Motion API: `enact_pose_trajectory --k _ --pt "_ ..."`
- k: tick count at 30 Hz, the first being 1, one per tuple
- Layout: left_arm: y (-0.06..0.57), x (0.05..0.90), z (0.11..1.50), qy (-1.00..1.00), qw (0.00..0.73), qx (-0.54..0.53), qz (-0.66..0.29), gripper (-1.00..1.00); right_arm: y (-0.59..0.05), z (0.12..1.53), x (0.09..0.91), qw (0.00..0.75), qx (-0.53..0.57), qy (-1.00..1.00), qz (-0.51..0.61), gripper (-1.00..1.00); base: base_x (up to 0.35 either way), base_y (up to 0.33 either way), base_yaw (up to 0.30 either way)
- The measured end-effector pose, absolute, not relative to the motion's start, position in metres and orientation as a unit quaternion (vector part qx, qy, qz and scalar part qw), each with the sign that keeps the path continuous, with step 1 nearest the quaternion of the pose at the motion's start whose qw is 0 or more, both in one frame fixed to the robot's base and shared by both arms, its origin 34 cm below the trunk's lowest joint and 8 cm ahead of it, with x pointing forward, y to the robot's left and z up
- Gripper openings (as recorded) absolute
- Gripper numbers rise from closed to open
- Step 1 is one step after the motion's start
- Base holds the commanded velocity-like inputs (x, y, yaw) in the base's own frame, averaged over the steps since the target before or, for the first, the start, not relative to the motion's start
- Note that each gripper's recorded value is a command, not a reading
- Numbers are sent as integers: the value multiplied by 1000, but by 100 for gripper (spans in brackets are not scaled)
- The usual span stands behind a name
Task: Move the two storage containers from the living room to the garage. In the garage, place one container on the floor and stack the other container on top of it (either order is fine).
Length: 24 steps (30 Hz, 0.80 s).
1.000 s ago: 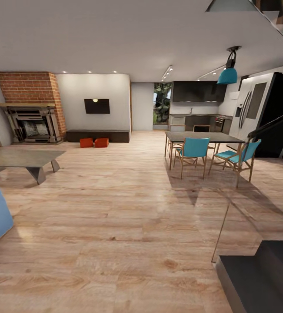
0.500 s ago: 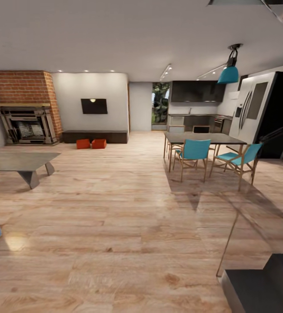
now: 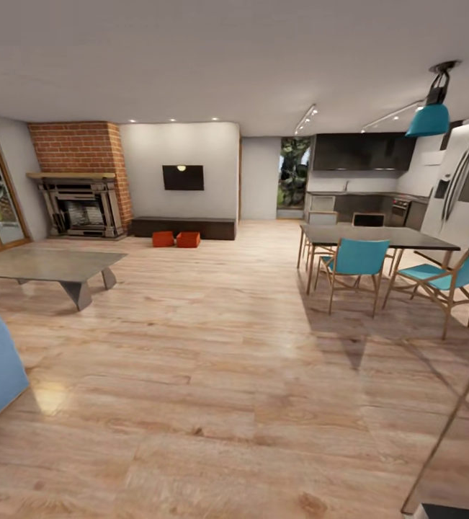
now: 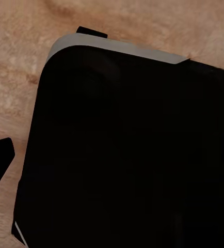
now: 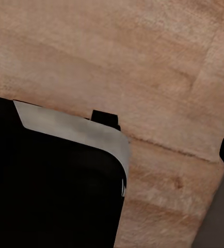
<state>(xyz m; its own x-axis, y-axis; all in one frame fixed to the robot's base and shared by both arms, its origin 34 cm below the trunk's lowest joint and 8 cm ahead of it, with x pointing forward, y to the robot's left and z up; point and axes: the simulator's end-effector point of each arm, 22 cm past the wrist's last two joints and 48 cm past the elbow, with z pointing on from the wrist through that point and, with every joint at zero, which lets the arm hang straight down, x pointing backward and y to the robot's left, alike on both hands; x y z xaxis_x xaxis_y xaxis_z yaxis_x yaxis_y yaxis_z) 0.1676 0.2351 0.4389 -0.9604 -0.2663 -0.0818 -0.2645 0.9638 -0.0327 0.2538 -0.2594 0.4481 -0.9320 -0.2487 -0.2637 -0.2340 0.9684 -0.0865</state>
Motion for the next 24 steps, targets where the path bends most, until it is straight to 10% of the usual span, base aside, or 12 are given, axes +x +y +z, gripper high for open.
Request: enact_pose_trajectory --k 24 --pt "235 169 439 990 44 -134 -11 100 -260 448 255 139 -123 982 -27 100 322 0 239"
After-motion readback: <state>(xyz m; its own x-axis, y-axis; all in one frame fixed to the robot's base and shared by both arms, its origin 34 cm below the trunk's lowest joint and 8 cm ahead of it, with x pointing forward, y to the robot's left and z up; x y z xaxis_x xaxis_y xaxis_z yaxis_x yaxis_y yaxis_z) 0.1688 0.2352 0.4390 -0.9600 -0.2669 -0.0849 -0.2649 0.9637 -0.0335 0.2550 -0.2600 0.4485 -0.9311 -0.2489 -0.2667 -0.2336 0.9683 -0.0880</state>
